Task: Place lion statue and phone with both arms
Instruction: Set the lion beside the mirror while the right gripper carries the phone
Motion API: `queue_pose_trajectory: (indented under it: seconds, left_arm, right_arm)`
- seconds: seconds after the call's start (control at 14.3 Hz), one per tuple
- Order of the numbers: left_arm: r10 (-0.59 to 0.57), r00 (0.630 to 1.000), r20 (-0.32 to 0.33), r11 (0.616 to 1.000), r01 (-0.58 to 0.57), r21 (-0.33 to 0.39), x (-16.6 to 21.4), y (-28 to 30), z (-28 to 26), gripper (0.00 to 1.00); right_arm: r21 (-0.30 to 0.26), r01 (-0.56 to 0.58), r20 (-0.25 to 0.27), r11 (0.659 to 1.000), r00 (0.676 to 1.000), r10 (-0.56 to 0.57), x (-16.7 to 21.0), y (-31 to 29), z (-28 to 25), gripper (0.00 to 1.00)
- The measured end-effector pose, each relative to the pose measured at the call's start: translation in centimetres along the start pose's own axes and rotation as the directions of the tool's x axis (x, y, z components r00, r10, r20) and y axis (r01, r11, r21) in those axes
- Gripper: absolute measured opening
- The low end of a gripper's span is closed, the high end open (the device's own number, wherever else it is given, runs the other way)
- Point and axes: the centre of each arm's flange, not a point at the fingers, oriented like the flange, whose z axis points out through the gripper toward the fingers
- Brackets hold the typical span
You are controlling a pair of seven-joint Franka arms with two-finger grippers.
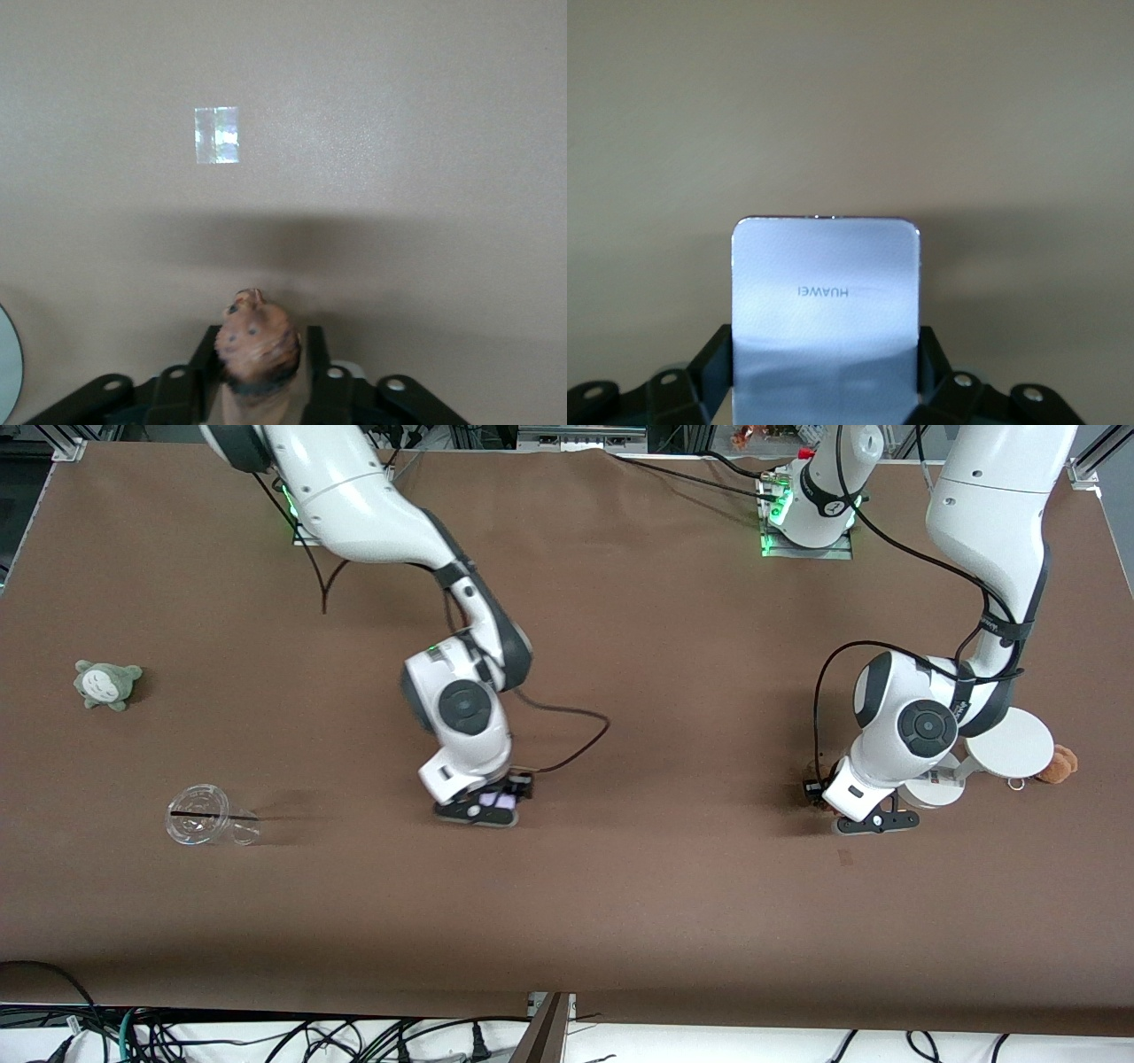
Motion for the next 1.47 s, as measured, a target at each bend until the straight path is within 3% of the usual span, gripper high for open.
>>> queue_pose_trajectory:
  seconds: [0.35,0.42,0.63,0.84,1.4,1.47]
  left_arm:
    - [0.01,0.998,-0.068,1.0,-0.01,-0.006,2.6,-0.3,-3.6,0.94]
    - [0.011,0.997,-0.078,1.0,-0.011,-0.005,3.2,-0.5,-4.9,1.0]
    - [0.014,0.995,-0.097,1.0,-0.015,-0.001,4.3,-1.2,-7.7,1.0]
    - [0.027,0.997,-0.067,1.0,-0.026,0.013,4.5,-1.6,-9.7,1.0]
    - [0.066,0.997,0.041,0.998,-0.065,-0.017,5.8,-5.7,-18.5,1.0]
    - [0.069,0.996,0.054,0.998,-0.068,-0.016,5.5,-6.1,-19.8,1.0]
  right_arm:
    - [-0.041,0.149,0.102,0.988,0.984,-0.145,5.1,13.7,-0.2,0.85]
    - [-0.046,0.174,0.118,0.984,0.979,-0.168,5.6,16.3,0.5,0.85]
    - [-0.048,0.191,0.154,0.98,0.971,-0.182,6.5,22.9,2.6,0.85]
    - [-0.047,0.175,0.135,0.983,0.977,-0.167,6.2,26.7,5.0,0.85]
    - [-0.044,0.192,0.12,0.98,0.975,-0.186,5.6,29.8,7.1,0.85]
    - [-0.044,0.19,0.123,0.981,0.975,-0.184,5.5,30.1,7.3,0.9]
